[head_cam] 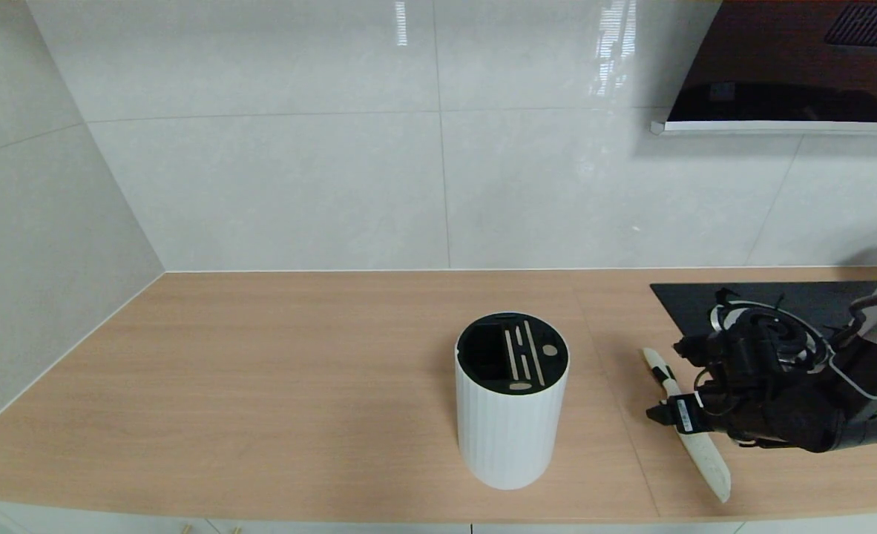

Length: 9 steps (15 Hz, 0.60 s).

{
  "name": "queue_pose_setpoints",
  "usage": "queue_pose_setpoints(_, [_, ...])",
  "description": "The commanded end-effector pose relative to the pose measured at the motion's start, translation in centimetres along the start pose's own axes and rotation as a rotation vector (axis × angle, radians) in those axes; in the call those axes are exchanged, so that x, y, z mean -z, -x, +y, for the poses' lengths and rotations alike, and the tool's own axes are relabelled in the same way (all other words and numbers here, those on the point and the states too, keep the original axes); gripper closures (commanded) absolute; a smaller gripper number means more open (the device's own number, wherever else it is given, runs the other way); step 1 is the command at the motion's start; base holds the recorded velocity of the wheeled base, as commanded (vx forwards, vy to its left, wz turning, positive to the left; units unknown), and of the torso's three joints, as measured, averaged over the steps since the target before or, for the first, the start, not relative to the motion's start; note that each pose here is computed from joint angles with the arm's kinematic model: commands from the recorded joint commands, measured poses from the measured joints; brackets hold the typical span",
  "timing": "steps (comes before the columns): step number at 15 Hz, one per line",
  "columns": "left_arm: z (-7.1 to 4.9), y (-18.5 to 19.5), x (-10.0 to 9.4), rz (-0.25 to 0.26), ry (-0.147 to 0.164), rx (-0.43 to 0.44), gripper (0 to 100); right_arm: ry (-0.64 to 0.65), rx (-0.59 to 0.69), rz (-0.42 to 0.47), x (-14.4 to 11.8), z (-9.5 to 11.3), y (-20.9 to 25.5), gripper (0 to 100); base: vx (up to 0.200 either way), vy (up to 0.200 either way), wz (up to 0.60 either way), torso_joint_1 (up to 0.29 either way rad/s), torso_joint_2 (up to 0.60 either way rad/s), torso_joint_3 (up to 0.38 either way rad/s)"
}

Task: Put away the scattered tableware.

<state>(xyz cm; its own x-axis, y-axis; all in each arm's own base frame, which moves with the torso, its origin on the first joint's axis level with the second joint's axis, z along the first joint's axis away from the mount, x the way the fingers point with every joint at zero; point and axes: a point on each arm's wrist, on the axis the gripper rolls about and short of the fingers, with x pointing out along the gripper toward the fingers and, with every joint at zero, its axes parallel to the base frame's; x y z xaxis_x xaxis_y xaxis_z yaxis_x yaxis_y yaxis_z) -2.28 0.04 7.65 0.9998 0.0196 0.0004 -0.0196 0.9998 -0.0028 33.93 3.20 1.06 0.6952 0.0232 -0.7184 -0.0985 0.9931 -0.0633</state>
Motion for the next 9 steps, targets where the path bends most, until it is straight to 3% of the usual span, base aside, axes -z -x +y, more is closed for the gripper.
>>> queue_pose_setpoints(1, [0.00,0.00,-0.01,-0.001,0.000,-0.002,0,0.001,0.000,0.004,0.12,0.00,-0.15,0,0.000,0.000,0.00,0.000,0.00,0.000])
queue_pose_setpoints(6, [0.00,0.00,-0.01,-0.001,0.000,-0.002,0,-0.005,-0.001,0.006,0.13,0.02,-0.63,0,0.000,0.000,0.00,0.000,0.00,0.000])
queue_pose_setpoints(9, [0.00,-0.01,0.03,0.000,0.000,0.000,0,-0.078,-0.001,-0.003,-0.22,0.08,-1.12,0,0.000,0.000,0.00,0.000,0.00,0.000])
